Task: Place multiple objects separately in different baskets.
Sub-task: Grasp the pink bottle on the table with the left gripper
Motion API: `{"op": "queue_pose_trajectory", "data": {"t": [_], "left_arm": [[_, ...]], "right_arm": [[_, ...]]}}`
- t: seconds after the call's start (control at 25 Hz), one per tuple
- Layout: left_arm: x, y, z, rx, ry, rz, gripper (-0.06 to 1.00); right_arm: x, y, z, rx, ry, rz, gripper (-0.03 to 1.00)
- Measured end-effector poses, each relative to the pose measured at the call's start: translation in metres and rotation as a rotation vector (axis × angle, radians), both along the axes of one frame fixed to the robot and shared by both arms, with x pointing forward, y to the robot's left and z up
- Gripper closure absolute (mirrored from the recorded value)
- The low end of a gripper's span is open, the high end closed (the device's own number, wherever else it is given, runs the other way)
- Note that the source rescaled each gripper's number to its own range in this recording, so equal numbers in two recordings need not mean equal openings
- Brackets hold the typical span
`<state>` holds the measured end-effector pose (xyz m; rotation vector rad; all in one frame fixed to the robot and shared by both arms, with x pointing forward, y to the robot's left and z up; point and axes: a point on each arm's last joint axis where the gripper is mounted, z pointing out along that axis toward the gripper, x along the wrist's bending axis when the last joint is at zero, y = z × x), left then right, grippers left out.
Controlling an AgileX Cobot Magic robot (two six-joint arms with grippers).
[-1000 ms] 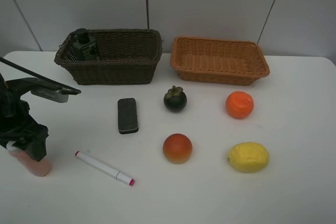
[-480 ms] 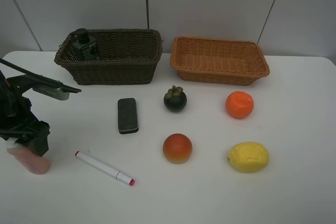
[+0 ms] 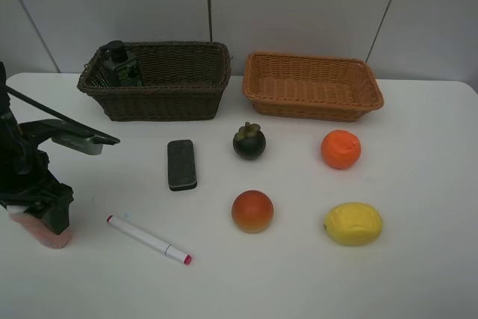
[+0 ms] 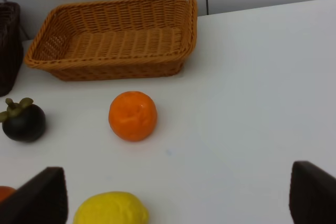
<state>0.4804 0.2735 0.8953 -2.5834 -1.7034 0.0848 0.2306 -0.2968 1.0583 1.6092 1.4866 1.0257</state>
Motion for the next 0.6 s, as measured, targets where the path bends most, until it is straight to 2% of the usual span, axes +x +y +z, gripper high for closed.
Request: {"op": "queue_pose_trajectory", "data": {"t": [0.2,0.28,0.32,0.36,0.6], "left_arm": [[-0.0002,0.0,-0.0001,0.0,0.002,-0.001,0.04],[-0.0009,-0.0008,-0.0006,-0.008,0.012,0.011,0.18],[-0.0013,-0.0014,-0.0007,-0.01,0.017,0.013,0.31],[-0.0017,-0.0011,-0.0007,-0.007,0.022,0.01,0.35],[0.0019,-0.0009,0.0022,0.001,0.031,0.027,0.35]], "right_arm": [[0.0,0.0,0.0,0.0,0.0,0.0,-0.02],[0.0,0.0,0.0,0.0,0.0,0.0,-0.02],[0.0,0.0,0.0,0.0,0.0,0.0,-0.02],[0.0,0.0,0.0,0.0,0.0,0.0,-0.02],[0.0,0.0,0.0,0.0,0.0,0.0,-0.02]]}}
